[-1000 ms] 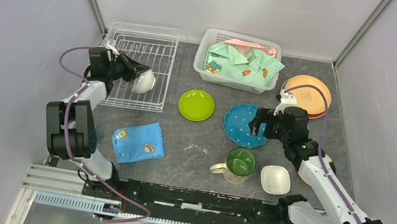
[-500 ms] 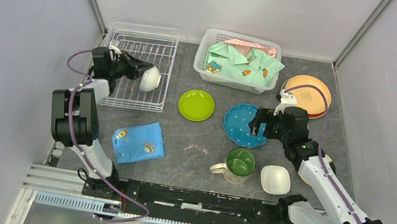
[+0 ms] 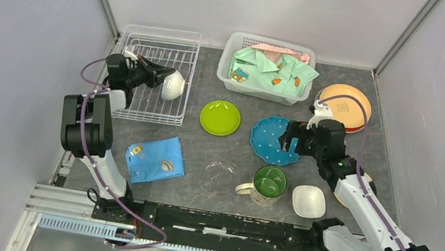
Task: Load the mixed dishes into the dish rack
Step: Turn the bowl upside down on the dish rack.
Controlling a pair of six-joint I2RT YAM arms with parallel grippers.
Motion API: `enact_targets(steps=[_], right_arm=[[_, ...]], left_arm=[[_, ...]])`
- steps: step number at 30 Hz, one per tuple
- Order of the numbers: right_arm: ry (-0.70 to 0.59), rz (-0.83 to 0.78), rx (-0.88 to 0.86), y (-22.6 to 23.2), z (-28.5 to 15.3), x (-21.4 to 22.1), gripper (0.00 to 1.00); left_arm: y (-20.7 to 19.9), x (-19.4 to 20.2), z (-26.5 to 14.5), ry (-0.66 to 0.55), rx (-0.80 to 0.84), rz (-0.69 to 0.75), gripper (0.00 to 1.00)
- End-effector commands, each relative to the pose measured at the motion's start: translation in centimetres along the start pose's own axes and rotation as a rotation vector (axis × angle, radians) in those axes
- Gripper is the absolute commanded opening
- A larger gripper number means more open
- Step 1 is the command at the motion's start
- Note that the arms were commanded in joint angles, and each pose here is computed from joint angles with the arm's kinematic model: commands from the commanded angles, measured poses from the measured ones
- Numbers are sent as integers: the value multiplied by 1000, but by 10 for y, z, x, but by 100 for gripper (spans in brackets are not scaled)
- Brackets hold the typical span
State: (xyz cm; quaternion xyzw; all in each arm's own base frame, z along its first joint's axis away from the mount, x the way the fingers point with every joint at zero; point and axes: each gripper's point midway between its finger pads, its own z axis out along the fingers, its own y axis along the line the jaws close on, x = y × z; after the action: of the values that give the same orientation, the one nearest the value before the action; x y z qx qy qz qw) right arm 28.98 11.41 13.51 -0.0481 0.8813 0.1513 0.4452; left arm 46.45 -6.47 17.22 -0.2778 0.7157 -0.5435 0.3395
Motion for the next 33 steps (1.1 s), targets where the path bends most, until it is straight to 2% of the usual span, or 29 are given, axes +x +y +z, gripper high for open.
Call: enact_targets(steps=[1,17,23,29,33], right_arm=[[-51,-4,12,-2,0,-15,98],[-56,-5,7,0,-1,-18,98],[-56,-13,22,-4,-1,-17,98],[-55,-14,19,-3,-2,-16,98],[-60,-18,20,-4,-3,-16,98]], left_arm=[[-21,2,0,19,86,4,2],[13,-1,10,9,24,-32,3],[26,-4,11,10,-52,14,8],[40,-9,11,-3,-127,53,23],[44,-14,10,-11,-173,96,24]])
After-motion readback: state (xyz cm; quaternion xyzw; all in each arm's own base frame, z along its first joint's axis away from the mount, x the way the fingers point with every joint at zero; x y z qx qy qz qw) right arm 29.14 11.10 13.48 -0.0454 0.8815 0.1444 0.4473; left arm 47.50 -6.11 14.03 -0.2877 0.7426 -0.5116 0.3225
